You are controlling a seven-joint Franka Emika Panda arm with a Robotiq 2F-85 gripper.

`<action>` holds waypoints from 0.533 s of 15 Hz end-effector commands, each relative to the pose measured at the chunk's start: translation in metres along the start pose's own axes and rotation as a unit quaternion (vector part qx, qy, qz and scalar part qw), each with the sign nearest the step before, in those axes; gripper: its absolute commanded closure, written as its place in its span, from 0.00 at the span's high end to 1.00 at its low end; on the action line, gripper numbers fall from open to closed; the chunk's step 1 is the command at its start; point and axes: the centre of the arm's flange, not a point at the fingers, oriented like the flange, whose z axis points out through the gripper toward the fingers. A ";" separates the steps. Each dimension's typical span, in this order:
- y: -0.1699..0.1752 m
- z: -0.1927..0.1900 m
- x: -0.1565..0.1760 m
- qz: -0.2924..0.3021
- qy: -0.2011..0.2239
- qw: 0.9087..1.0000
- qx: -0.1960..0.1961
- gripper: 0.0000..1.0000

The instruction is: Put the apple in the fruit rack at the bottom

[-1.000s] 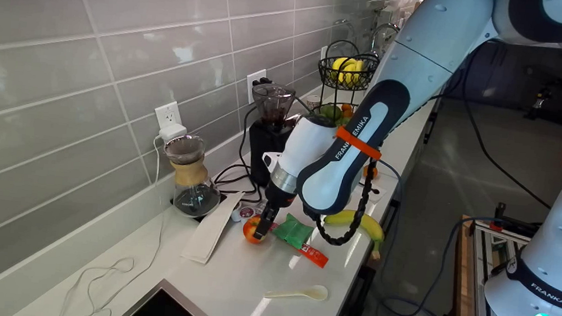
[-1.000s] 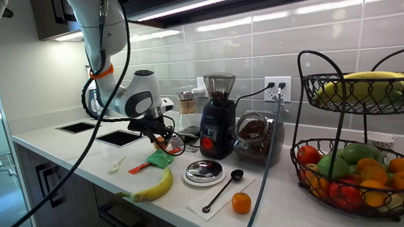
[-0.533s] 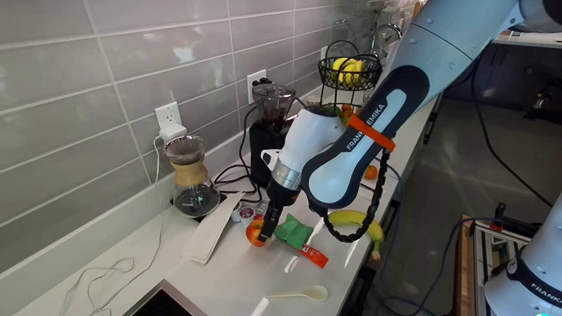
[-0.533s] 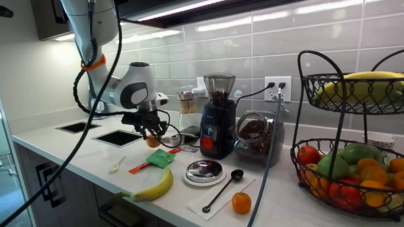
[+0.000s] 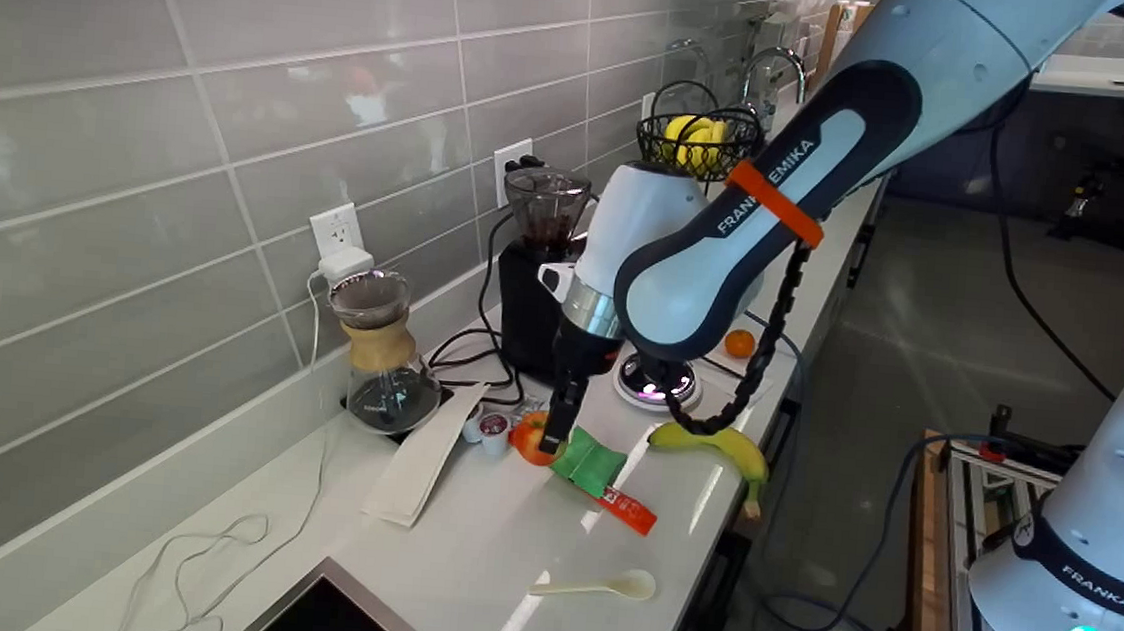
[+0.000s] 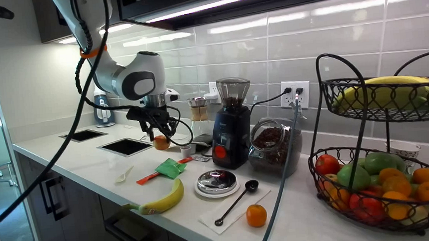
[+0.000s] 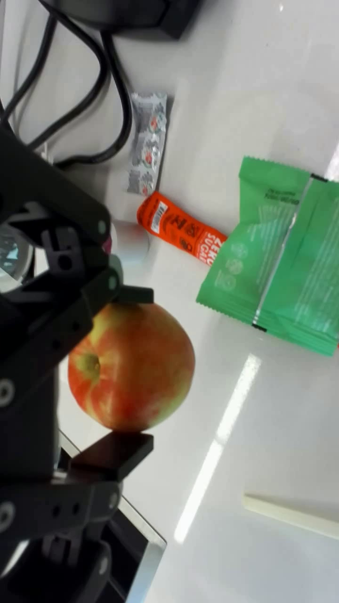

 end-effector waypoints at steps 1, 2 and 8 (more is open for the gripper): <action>0.018 -0.056 -0.019 0.032 0.014 0.998 -0.050 0.43; 0.025 -0.069 -0.022 0.044 0.020 0.996 -0.071 0.43; 0.085 -0.128 -0.069 0.154 0.034 0.968 -0.194 0.43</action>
